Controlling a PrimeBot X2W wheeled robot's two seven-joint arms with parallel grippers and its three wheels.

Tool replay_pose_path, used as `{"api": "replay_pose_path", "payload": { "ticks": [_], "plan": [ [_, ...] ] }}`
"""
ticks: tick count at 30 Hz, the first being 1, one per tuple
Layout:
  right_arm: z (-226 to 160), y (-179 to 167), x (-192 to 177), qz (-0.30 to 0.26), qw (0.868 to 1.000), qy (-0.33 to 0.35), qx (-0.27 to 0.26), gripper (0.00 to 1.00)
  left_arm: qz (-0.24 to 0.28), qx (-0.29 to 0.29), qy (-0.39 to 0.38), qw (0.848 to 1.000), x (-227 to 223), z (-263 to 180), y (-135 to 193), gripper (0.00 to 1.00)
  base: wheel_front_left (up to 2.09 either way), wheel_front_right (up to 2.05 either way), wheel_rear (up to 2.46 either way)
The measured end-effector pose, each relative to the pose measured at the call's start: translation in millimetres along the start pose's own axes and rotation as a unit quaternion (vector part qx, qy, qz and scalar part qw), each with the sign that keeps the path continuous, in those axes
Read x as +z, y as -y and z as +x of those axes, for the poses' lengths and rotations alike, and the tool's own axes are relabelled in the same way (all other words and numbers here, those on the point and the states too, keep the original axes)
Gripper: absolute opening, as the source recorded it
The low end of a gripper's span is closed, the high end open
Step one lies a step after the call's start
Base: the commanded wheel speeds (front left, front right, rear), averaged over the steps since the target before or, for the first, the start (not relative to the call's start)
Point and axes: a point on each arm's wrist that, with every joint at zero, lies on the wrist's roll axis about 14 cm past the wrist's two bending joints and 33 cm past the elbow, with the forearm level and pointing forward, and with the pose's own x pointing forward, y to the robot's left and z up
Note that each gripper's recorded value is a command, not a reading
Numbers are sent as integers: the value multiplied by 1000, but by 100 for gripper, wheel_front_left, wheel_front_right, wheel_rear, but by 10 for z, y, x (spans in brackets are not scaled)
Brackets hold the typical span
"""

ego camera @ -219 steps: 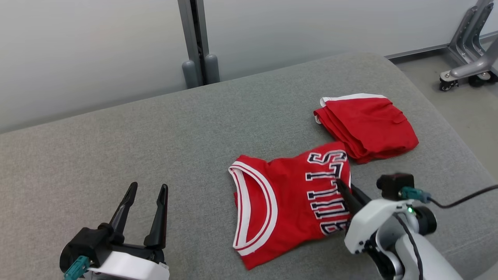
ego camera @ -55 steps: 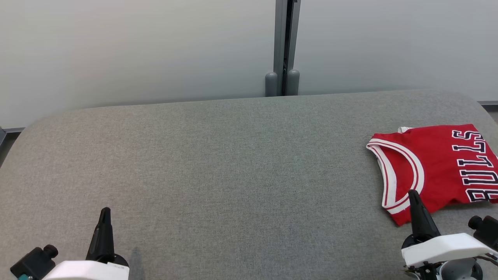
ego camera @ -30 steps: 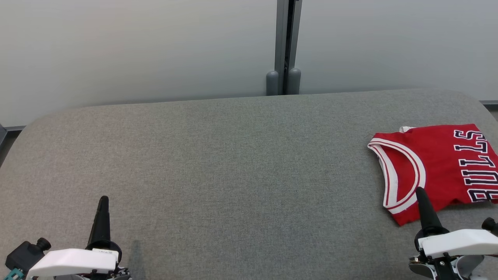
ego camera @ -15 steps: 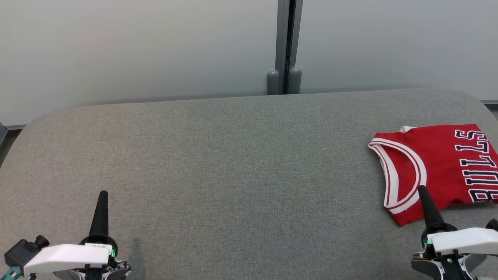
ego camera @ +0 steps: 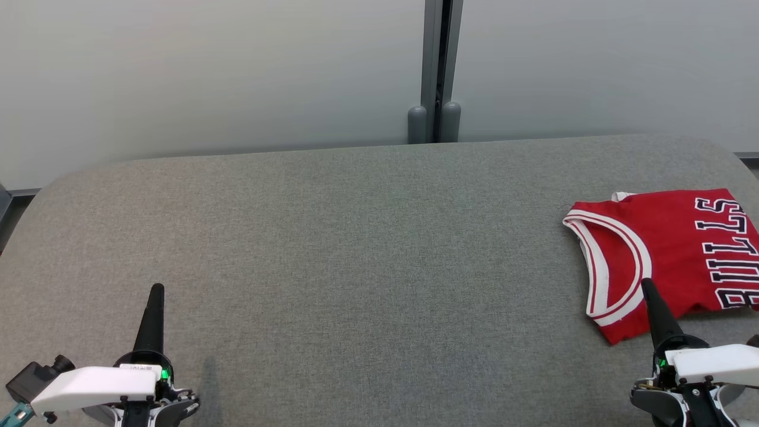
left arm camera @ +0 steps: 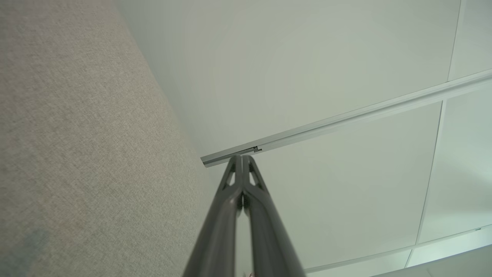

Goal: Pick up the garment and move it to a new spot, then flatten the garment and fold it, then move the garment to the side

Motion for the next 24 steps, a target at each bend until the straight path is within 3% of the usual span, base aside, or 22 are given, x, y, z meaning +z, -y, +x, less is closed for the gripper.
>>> {"api": "replay_pose_path", "payload": {
  "ticks": [24],
  "plan": [
    [22, -24, 32, 89, 996, -2, 7, 0, -81, -15, -7, 997, 6, 46, 78, 0, 0, 0, 0]
  ]
}}
